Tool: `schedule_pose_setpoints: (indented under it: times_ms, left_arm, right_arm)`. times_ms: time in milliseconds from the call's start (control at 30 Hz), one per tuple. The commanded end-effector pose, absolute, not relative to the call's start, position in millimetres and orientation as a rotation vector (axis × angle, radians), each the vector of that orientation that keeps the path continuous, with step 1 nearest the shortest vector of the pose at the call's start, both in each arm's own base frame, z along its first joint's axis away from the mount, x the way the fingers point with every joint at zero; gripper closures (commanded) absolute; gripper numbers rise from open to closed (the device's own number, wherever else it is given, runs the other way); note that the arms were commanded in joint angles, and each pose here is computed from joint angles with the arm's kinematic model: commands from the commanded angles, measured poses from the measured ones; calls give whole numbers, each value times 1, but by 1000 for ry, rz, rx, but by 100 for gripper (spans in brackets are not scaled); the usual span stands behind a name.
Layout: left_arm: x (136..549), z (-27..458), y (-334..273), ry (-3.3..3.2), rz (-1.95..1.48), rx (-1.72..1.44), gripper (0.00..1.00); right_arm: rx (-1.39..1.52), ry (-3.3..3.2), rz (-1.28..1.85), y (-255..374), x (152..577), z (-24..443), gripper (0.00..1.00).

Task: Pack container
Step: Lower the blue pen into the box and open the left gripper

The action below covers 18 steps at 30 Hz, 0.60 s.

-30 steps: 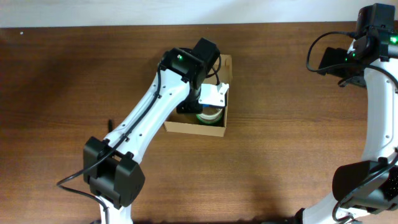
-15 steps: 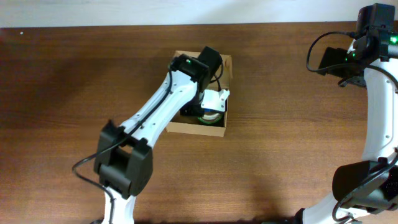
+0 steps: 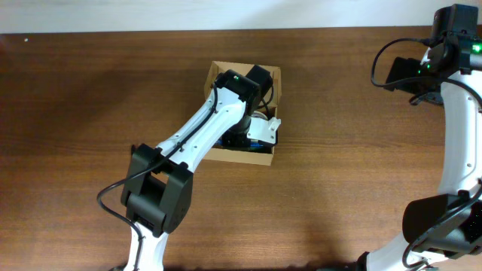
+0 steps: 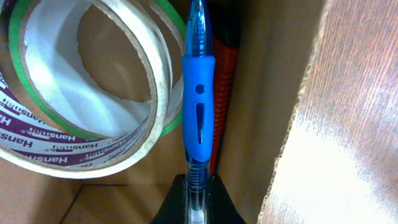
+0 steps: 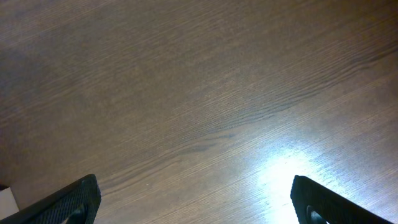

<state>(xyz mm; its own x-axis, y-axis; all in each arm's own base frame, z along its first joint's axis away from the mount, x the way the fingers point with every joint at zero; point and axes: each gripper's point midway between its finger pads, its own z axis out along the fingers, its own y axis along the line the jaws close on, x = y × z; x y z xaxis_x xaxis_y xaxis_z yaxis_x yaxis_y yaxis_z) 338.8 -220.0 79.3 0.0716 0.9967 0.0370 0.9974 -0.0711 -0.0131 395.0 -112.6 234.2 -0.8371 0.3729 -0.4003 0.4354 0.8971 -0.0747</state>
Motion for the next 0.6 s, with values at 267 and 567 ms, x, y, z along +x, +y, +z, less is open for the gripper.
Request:
schedule_pose_setpoints:
  times_ms: [267,567]
  left_arm:
    - [325,71,-223,-2086,61,-2261,98]
    - [325,63,-214,-2068,3,-2240,88]
  right_arm:
    - [586,2646,-225,-113,395,248,1]
    - [586,2646,-225,-113,395,248,1]
